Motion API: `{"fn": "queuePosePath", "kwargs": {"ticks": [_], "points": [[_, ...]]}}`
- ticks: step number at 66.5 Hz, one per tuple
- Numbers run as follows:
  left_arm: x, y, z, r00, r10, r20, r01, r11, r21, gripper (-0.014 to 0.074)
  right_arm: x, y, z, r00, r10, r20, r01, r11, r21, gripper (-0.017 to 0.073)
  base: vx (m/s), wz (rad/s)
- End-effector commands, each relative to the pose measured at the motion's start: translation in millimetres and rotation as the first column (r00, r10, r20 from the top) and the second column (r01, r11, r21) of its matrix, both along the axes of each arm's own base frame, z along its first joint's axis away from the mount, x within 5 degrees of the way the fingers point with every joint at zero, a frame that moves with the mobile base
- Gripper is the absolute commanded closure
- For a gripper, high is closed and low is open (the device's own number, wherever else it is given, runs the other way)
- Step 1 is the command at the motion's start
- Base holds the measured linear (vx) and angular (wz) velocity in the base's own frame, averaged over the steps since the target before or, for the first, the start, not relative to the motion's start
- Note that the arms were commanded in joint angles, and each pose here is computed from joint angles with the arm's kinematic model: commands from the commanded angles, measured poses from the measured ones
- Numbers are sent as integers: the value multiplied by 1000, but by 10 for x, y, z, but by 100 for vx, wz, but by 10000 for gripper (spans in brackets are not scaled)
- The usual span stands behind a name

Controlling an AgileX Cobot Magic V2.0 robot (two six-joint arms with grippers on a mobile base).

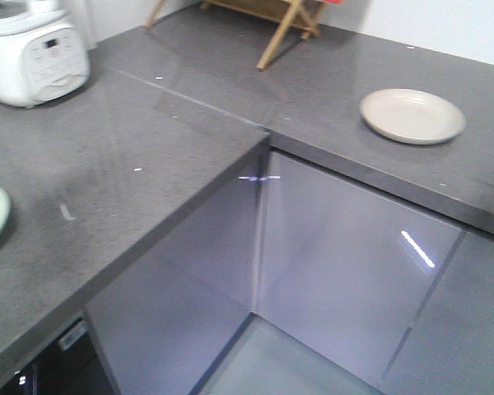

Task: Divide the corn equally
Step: 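Drive the base to the counter with the empty white and green plates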

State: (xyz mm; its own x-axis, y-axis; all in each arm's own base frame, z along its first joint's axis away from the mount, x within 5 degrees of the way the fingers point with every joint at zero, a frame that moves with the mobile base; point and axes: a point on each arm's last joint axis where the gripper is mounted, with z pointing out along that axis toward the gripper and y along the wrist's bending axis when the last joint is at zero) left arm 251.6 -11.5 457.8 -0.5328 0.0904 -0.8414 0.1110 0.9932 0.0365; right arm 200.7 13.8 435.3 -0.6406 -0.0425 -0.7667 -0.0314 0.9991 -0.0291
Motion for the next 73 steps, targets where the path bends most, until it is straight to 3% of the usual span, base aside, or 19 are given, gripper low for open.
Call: {"fn": "queuePosePath", "kwargs": {"ticks": [1, 36, 73], "points": [[-70, -2, 189, 992, 8, 123, -5, 1000, -22, 580, -26, -23, 158, 994, -1, 107, 2, 1000, -7, 356, -1, -57], [-70, -2, 189, 992, 8, 123, -5, 1000, -22, 576, -26, -23, 158, 994, -1, 107, 2, 1000, -7, 356, -1, -49], [-70, -2, 189, 992, 8, 123, -5, 1000, -22, 576, -26, -23, 158, 994, -1, 107, 2, 1000, -7, 356, 0, -26]]}}
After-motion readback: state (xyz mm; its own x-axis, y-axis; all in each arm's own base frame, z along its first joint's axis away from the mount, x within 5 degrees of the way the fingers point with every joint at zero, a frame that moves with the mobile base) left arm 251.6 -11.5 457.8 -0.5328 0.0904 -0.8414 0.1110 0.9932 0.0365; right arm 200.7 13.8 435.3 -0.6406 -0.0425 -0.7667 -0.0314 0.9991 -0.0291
